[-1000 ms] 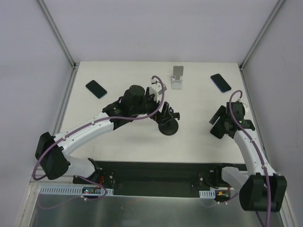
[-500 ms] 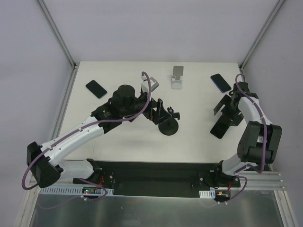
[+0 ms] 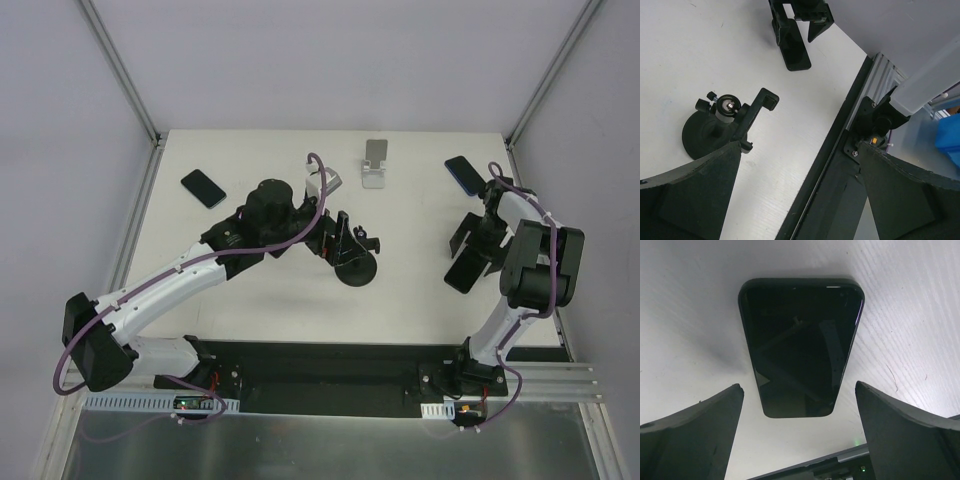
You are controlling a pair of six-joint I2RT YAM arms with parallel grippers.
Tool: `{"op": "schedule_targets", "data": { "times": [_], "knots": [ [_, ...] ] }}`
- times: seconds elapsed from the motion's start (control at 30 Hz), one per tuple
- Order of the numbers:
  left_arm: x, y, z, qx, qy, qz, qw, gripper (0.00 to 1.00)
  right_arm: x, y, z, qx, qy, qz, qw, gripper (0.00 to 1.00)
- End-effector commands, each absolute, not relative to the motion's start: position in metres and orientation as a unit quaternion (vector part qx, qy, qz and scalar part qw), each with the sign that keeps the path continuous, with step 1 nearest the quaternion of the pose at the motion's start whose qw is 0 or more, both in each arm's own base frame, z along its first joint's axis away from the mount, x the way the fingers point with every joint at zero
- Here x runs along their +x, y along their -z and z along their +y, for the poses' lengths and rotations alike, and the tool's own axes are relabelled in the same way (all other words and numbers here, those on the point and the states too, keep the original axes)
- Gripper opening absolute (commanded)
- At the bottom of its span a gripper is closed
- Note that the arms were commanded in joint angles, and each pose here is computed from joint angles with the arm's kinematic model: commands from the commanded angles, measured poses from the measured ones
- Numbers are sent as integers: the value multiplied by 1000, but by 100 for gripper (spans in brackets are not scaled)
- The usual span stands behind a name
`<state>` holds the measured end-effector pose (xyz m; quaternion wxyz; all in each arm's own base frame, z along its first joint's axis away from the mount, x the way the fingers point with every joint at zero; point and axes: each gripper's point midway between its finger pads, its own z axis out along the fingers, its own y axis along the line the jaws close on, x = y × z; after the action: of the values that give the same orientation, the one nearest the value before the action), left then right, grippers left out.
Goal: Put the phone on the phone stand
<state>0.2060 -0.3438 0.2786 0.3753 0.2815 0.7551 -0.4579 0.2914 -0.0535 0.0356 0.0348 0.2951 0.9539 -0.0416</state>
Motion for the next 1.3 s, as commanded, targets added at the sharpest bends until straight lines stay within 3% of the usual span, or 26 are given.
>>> {"op": "schedule_targets", "data": {
  "times": [0.0,0.47,0.7,0.93,1.0,1.1,1.27],
  "knots": [
    [203,-297,-350,286,482,738,377,99,285,-28,-53,284,29,958,17,96],
    [202,-301,-348,282,483,736,381,99,285,-13,-49,283,19,959,20,99],
    [201,-304,-347,282,484,734,385,99,282,-9,-46,285,10,958,31,90],
    [200,-307,-345,280,485,732,388,99,291,-9,-33,279,-31,958,48,57],
    [201,-306,-346,279,485,733,387,99,291,-9,-32,280,-35,958,52,54],
    [201,-306,-345,280,483,733,389,99,294,-11,-26,281,-51,956,67,41],
    [203,-306,-343,276,476,735,396,99,303,-16,2,275,-117,947,115,35]
  ]
}}
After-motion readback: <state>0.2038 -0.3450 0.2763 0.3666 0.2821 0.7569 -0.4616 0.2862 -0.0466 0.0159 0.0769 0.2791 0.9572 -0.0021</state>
